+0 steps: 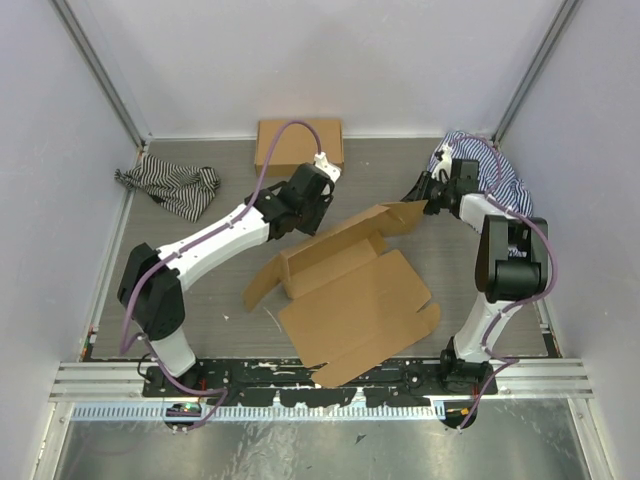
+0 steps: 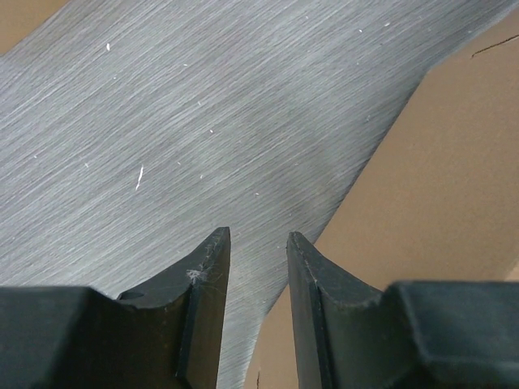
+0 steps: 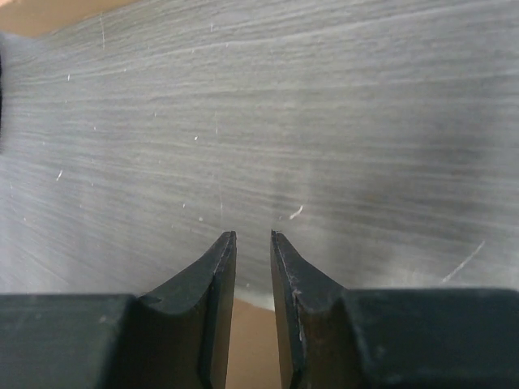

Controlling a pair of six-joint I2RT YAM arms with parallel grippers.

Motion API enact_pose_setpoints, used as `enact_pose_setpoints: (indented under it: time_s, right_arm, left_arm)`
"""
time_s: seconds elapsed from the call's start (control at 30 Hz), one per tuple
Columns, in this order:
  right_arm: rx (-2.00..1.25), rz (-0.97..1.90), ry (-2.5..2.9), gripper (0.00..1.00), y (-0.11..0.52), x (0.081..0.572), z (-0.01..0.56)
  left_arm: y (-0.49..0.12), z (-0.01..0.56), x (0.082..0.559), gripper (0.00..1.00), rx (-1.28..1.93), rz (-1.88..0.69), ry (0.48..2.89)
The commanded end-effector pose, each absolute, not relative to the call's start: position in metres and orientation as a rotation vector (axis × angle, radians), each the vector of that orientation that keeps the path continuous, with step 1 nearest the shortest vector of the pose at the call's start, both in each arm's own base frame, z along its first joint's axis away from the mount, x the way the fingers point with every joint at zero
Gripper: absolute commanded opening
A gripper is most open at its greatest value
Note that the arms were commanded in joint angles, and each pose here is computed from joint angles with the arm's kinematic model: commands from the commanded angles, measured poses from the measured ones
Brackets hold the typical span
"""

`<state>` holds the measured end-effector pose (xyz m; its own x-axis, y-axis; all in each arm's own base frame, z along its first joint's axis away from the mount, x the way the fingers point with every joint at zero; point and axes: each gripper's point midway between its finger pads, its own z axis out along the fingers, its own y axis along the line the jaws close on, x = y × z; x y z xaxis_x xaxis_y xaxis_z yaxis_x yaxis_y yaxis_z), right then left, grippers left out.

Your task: Fold the paper box

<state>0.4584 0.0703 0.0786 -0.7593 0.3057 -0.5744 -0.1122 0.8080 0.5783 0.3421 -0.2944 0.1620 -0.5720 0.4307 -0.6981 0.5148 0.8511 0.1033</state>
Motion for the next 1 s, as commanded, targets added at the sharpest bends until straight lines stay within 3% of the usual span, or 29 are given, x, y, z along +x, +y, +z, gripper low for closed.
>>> enact_pose_setpoints:
  time_s: [0.0, 0.2, 0.63, 0.97]
  right_arm:
    - [0.104, 0.706, 2.203, 0.29, 0.068, 0.456, 0.128]
    - [0.224, 0.534, 2.27, 0.27, 0.05, 0.454, 0.13]
    - [0.206, 0.4, 2.286, 0.26, 0.049, 0.393, 0.153]
    - [0.219, 0.443, 2.309, 0.26, 0.055, 0.402, 0.137]
  left_arm:
    - [-0.291, 0.174, 0.35, 0.41, 0.632, -0.081, 2.258]
    - [-0.285, 0.194, 0.353, 0.41, 0.568, -0.06, 2.229]
    - [-0.29, 0.204, 0.339, 0.4, 0.544, -0.1, 2.223]
    - [-0.295, 0.205, 0.337, 0.4, 0.543, -0.087, 2.221]
